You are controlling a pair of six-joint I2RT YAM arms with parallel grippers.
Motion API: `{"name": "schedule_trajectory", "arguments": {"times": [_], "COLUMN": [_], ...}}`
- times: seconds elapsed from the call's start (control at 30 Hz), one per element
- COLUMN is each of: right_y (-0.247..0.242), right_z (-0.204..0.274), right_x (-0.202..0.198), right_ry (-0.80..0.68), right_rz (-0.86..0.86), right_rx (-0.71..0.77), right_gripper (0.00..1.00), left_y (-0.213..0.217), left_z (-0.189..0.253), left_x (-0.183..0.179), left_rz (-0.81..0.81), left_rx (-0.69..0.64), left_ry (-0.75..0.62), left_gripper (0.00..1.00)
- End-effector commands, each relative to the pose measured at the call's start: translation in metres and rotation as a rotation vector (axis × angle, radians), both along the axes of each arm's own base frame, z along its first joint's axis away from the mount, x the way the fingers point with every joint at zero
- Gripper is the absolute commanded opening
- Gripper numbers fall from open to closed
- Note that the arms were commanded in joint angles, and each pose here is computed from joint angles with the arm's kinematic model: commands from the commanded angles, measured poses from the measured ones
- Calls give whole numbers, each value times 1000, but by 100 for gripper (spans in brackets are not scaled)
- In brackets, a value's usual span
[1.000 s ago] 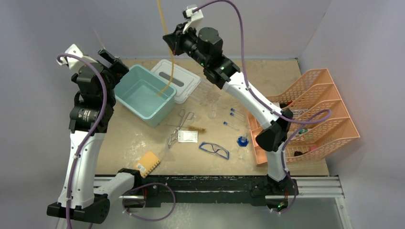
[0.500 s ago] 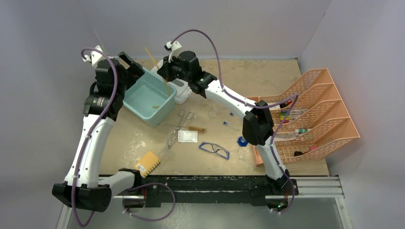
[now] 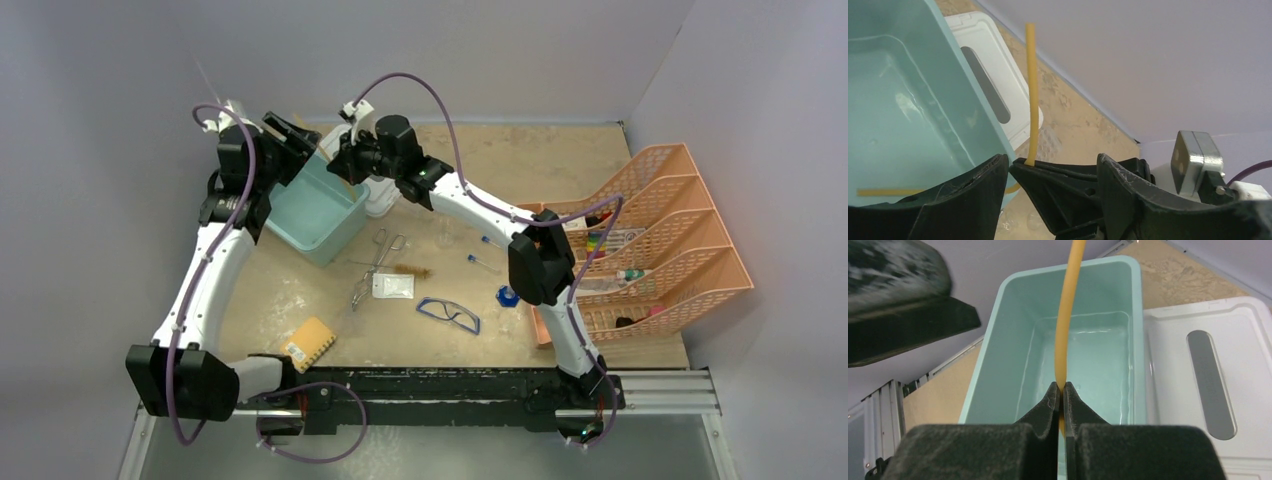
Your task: Organize the chemistry lab equipment
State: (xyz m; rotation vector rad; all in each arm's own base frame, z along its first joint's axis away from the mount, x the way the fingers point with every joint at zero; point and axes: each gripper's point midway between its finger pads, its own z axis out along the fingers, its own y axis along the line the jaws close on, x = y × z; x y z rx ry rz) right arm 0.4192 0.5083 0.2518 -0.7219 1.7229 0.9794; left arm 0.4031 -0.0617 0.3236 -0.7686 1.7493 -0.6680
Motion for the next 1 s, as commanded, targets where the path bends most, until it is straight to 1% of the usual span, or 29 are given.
{"name": "schedule_trajectory", "arguments": {"times": [0.0, 0.07, 0.2, 0.3, 0.37, 0.43, 0.53, 0.63, 0.67, 0.7, 0.77, 0.8, 0.83, 0.87, 0.97], "right_y": [0, 0, 1, 0, 0, 1, -1, -1, -2, -4, -11, -15, -20, -25, -42], "right_z": [70, 72, 72, 73, 75, 75, 74, 72, 71, 72, 74, 78, 81, 86, 102], "right_x": [-21, -24, -26, -28, -29, -30, -30, -29, -29, -27, -21, -19, -16, -15, -16], "right_ry": [-125, -129, -138, -144, -146, -148, -145, -138, -134, -127, -111, -110, -111, -113, -126], "right_rz": [80, 94, 113, 123, 132, 138, 144, 145, 143, 128, 89, 73, 54, 42, 15], "right_rx": [98, 100, 95, 94, 95, 95, 94, 92, 90, 87, 86, 86, 85, 84, 87], "right_gripper": [0, 0, 0, 0, 0, 0, 0, 0, 0, 9, 41, 52, 58, 61, 63], "left_y": [-6, -2, -6, -1, 0, -2, -8, -8, -8, -6, 2, 8, 15, 24, 38], "left_z": [3, -6, -2, -12, -19, -20, -19, -23, -24, -25, -30, -35, -41, -47, -64], "left_x": [11, 13, 16, 18, 20, 21, 25, 29, 31, 32, 36, 38, 39, 41, 45], "left_rz": [-47, -38, -79, -70, -70, -85, -114, -121, -121, -116, -81, -53, -21, 18, 100], "left_rx": [-4, 18, 49, 76, 77, 64, 52, 51, 53, 55, 65, 73, 79, 82, 53], "left_ry": [-46, -30, -59, -21, -8, -23, -37, -32, -30, -27, -5, 15, 40, 63, 113], "left_gripper": [61, 56, 53, 48, 45, 41, 31, 13, 4, 0, 0, 0, 0, 0, 0]}}
